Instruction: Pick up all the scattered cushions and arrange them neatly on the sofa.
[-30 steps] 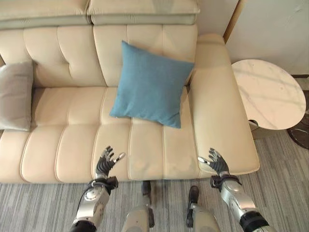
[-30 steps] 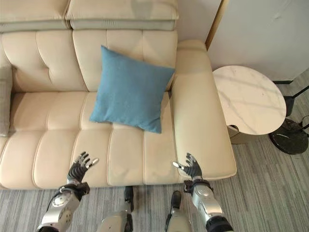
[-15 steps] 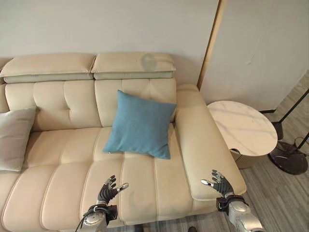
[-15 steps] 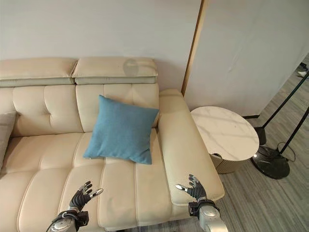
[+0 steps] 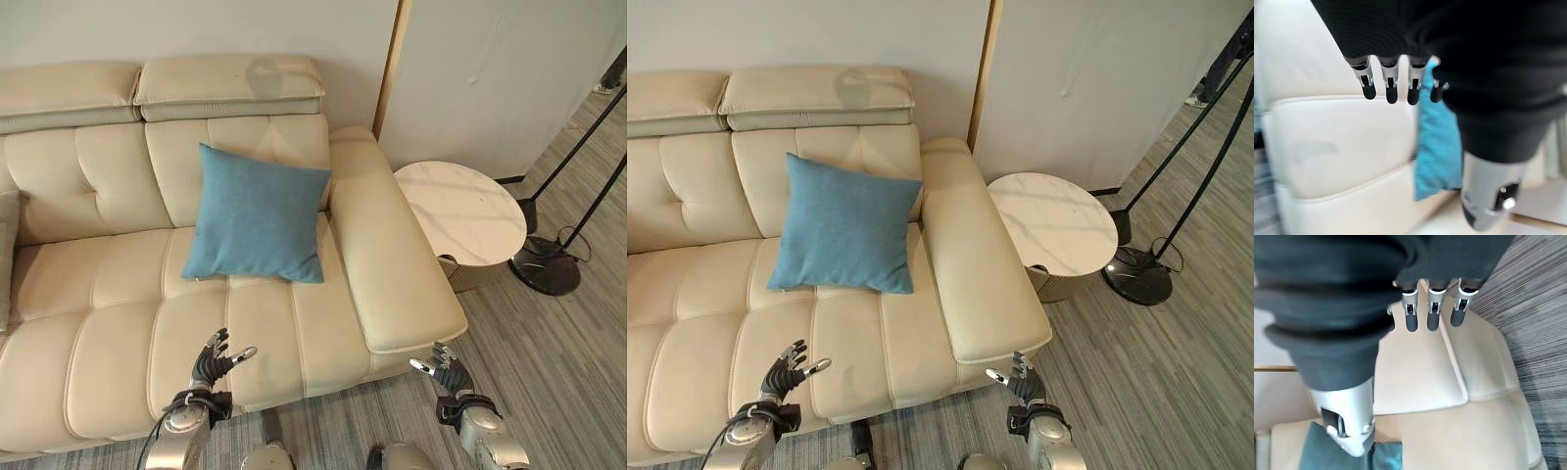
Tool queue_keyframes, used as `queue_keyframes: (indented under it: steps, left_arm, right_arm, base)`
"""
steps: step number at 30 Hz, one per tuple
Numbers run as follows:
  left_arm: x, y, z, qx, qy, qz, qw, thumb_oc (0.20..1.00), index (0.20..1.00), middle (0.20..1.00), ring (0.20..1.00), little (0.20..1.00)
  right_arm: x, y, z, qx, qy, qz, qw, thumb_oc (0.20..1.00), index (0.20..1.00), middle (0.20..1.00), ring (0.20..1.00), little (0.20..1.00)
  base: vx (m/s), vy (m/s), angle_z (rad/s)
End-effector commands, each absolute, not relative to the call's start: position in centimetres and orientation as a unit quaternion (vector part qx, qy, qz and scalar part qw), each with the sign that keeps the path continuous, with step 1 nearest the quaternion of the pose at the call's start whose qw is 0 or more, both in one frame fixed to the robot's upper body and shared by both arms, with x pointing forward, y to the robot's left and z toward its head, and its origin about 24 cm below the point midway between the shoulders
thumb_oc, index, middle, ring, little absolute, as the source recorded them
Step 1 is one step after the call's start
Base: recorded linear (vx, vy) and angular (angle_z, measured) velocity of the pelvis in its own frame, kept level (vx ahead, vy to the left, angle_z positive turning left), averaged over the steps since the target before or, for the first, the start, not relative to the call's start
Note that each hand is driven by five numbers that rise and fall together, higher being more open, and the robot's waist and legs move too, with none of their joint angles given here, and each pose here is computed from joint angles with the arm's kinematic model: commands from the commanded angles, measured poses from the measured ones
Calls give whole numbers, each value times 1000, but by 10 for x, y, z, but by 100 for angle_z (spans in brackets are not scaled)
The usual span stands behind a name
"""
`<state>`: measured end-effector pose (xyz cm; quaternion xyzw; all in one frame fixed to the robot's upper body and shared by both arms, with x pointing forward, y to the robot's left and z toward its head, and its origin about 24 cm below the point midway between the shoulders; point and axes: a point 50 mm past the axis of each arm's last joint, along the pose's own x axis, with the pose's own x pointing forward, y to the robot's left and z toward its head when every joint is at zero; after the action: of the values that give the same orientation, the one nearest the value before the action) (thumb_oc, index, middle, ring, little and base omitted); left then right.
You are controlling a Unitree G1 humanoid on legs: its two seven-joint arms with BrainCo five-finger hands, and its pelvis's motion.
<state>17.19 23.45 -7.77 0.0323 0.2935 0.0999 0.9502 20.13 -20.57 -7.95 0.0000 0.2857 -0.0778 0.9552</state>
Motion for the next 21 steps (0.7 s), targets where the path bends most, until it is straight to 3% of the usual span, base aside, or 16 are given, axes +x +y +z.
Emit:
queue_keyframes:
  steps: [1, 11, 21]
  left_arm:
    - [192, 241, -55, 61, 233, 91, 966, 1000, 1000, 1000, 1000, 1000]
    - [203, 216, -52, 18, 208, 76, 975, 1000, 1000, 1000, 1000, 1000]
    - [199, 202, -58, 10, 225, 50, 973, 1000, 1000, 1000, 1000, 1000]
  right_arm:
    - [217, -197, -64, 13, 237, -74, 969, 1000, 1000, 1000, 1000, 1000]
    - [220, -199, -61, 0, 230, -65, 971, 1000, 1000, 1000, 1000, 1000]
    - [219, -200, -61, 4, 228, -69, 971, 1000, 1000, 1000, 1000, 1000]
  base:
    - [-208, -260, -61]
    - [-278, -142, -3]
    - [-65, 40, 25]
